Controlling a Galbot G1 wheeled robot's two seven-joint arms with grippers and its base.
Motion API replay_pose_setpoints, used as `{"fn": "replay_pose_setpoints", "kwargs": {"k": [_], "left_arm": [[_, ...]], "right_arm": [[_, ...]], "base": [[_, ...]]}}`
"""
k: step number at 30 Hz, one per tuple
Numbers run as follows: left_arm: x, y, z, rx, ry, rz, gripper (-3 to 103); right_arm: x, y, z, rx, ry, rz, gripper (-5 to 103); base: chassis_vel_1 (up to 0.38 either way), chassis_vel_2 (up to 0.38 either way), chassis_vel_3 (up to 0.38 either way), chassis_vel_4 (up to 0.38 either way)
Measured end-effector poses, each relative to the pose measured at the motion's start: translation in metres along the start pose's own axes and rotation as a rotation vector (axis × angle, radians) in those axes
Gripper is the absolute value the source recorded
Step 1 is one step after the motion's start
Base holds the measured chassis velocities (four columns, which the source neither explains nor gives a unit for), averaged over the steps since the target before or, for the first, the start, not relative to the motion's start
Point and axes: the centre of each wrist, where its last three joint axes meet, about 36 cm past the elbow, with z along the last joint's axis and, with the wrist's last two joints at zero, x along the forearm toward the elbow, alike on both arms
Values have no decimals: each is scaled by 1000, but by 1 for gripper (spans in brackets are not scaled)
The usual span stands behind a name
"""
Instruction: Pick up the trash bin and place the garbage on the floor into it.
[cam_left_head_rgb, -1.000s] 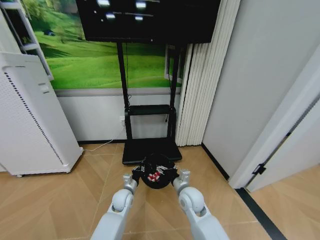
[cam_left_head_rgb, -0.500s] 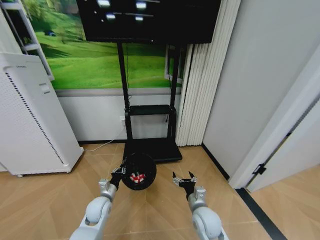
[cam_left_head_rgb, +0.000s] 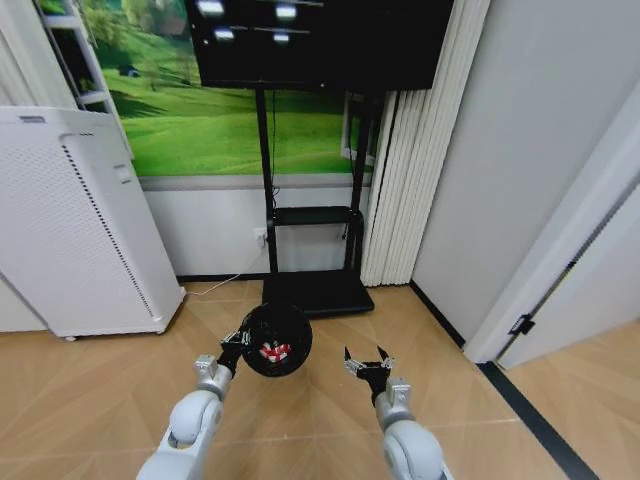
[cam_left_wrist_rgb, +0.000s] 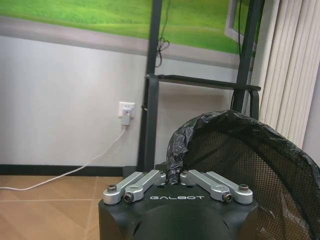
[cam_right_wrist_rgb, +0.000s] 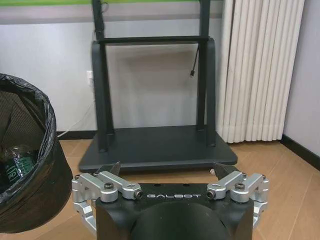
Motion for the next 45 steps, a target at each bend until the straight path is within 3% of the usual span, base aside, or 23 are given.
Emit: {"fn": "replay_pose_setpoints", "kwargs": {"k": [19, 45], "left_arm": [[17, -2, 4, 8, 8, -19, 7], [35, 13, 1, 27, 0, -71, 7]], "right_arm": [[-4, 2, 14, -9, -33, -3, 100], [4, 8, 24, -4, -27, -30, 100]], "base": [[512, 111, -493, -106], [-21, -1, 21, 2]]}}
